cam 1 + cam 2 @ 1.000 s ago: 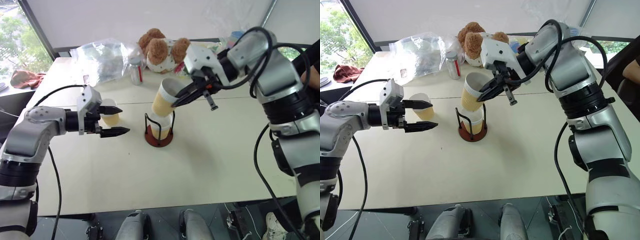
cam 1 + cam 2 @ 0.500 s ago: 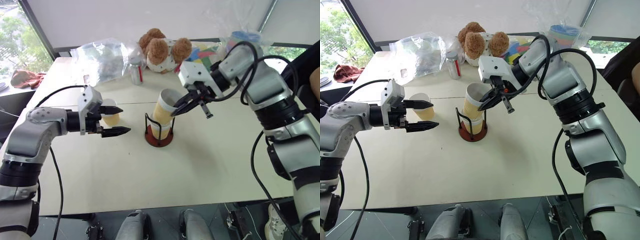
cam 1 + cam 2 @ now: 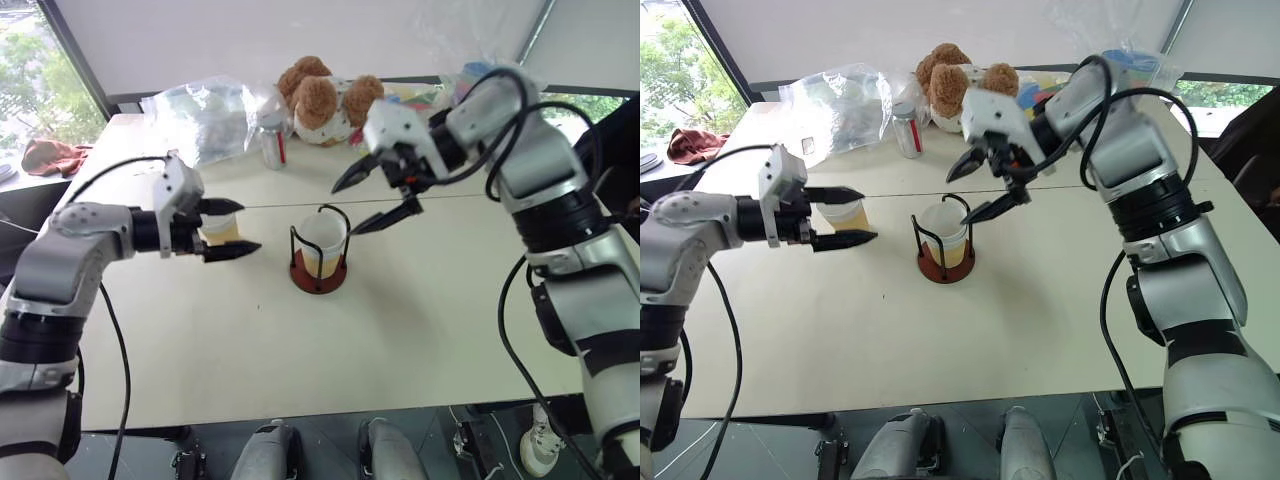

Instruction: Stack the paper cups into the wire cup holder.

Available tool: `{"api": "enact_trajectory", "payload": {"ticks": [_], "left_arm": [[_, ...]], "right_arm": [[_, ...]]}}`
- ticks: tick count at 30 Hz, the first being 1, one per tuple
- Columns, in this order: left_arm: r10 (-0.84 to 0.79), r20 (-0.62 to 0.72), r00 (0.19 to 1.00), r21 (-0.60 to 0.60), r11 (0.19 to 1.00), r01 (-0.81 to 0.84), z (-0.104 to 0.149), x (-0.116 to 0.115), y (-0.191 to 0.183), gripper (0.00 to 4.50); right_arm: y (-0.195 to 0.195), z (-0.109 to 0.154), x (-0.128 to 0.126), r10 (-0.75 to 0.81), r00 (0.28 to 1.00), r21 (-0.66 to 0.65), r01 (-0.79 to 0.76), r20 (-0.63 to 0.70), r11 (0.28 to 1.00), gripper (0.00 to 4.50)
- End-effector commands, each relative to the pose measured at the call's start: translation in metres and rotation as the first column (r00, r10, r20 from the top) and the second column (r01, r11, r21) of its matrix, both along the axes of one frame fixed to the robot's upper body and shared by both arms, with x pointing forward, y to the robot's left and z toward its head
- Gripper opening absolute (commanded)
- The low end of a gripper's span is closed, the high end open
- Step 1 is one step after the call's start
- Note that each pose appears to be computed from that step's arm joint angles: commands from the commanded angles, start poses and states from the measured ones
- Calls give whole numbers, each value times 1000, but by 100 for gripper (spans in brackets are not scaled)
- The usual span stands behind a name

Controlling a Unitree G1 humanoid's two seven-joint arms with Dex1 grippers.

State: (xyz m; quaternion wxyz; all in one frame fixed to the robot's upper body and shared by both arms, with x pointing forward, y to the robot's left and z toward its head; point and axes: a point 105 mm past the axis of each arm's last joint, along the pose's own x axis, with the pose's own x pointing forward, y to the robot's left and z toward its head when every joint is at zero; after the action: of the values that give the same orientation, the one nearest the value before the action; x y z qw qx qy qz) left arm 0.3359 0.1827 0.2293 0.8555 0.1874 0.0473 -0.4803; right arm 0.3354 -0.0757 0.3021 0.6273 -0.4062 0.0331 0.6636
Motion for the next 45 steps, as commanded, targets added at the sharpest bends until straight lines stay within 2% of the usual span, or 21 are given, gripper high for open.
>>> {"api": "enact_trajectory", "payload": {"ticks": [1, 3, 5, 8, 11, 18, 23, 27, 30, 37, 42, 45], "left_arm": [[88, 123, 988, 85, 991, -99, 26, 3, 31, 450], [97, 133, 986, 147, 982, -117, 24, 5, 40, 450], [82, 130, 988, 225, 968, -110, 18, 8, 46, 450], [55, 130, 990, 317, 944, -94, 11, 15, 51, 450], [38, 141, 989, 355, 931, -86, 10, 25, 53, 450], [13, 136, 991, 438, 896, -72, 0, 46, 54, 450], [-20, 98, 995, 459, 888, -28, -8, 52, 50, 450], [-52, 80, 995, 490, 872, 6, -14, 54, 46, 450], [-73, 66, 995, 507, 862, 30, -19, 55, 43, 366], [-115, 32, 993, 548, 833, 79, -33, 54, 37, 6], [-135, 62, 989, 550, 832, 79, -26, 59, 29, 2], [-206, 134, 969, 513, 851, 110, 11, 64, 5, 2]], "right_arm": [[-27, 53, -26, -14, 999, 227, 24, -48, 974, 353], [-41, 56, -39, -10, 989, 329, 58, -145, 942, 353], [-51, 48, -45, -47, 976, 396, 129, -211, 909, 353], [-60, 20, -46, -165, 950, 427, 269, -264, 863, 353], [-64, -2, -48, -240, 917, 460, 372, -319, 807, 353], [-67, -30, -57, -328, 856, 524, 506, -399, 685, 353], [-64, -44, -66, -359, 837, 505, 538, -413, 675, 353], [-59, -58, -71, -384, 825, 451, 552, -414, 701, 353], [-54, -65, -74, -377, 826, 432, 546, -419, 718, 361], [-45, -81, -81, -352, 819, 399, 540, -454, 741, 361], [-47, -85, -81, -379, 812, 383, 555, -444, 739, 361], [-50, -88, -86, -400, 816, 321, 545, -417, 775, 361]]}}
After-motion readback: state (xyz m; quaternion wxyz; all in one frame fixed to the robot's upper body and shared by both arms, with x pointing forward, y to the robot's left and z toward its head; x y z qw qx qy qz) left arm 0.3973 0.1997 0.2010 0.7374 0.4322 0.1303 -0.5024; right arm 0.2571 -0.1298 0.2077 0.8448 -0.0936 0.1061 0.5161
